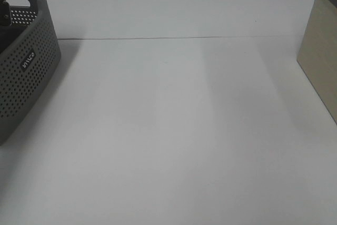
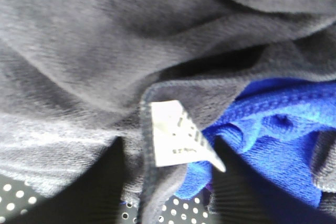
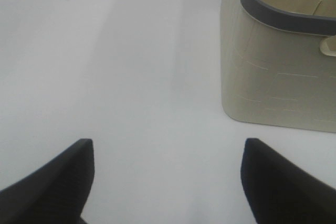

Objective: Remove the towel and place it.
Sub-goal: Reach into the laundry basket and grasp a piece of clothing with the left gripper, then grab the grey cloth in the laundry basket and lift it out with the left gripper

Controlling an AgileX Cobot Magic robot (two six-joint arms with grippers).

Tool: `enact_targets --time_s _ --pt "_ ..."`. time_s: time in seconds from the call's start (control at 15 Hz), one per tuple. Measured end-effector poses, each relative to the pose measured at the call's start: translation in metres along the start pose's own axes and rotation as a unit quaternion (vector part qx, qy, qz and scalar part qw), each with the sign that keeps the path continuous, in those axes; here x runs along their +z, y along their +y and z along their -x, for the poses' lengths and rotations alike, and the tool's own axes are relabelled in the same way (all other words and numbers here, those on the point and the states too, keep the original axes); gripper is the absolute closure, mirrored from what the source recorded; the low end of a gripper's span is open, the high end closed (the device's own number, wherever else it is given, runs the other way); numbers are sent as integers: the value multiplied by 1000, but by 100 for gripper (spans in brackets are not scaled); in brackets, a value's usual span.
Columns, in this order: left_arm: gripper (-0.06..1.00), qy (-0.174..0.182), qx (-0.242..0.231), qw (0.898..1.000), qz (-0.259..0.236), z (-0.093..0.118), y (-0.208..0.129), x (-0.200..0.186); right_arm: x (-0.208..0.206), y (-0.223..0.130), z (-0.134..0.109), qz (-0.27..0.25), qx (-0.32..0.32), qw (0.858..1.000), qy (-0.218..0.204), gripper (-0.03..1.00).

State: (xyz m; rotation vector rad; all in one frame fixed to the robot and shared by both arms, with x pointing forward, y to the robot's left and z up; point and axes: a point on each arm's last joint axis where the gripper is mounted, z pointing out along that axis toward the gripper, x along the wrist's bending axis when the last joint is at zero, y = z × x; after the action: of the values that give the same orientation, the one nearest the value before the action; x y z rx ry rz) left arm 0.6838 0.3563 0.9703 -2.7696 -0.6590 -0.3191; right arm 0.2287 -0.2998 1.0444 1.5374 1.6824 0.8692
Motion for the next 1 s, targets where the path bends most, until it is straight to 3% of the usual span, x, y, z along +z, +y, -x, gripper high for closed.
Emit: enact_targets --time_s 0.07,0.2,0.47,0.73,1.0 --pt "63 1 -1 1000 0 0 0 0 0 0 0 0 0 1000 0 22" --pt "69 1 -2 1000 0 0 0 0 0 0 0 0 0 1000 0 22" --pt "71 1 -2 1000 0 0 0 0 0 0 0 0 0 1000 0 22" --pt "94 11 2 1000 -8 -2 -3 -4 0 0 0 0 0 1000 0 22" --pt "94 77 -88 992 41 -20 -21 -87 0 0 0 0 0 1000 0 22"
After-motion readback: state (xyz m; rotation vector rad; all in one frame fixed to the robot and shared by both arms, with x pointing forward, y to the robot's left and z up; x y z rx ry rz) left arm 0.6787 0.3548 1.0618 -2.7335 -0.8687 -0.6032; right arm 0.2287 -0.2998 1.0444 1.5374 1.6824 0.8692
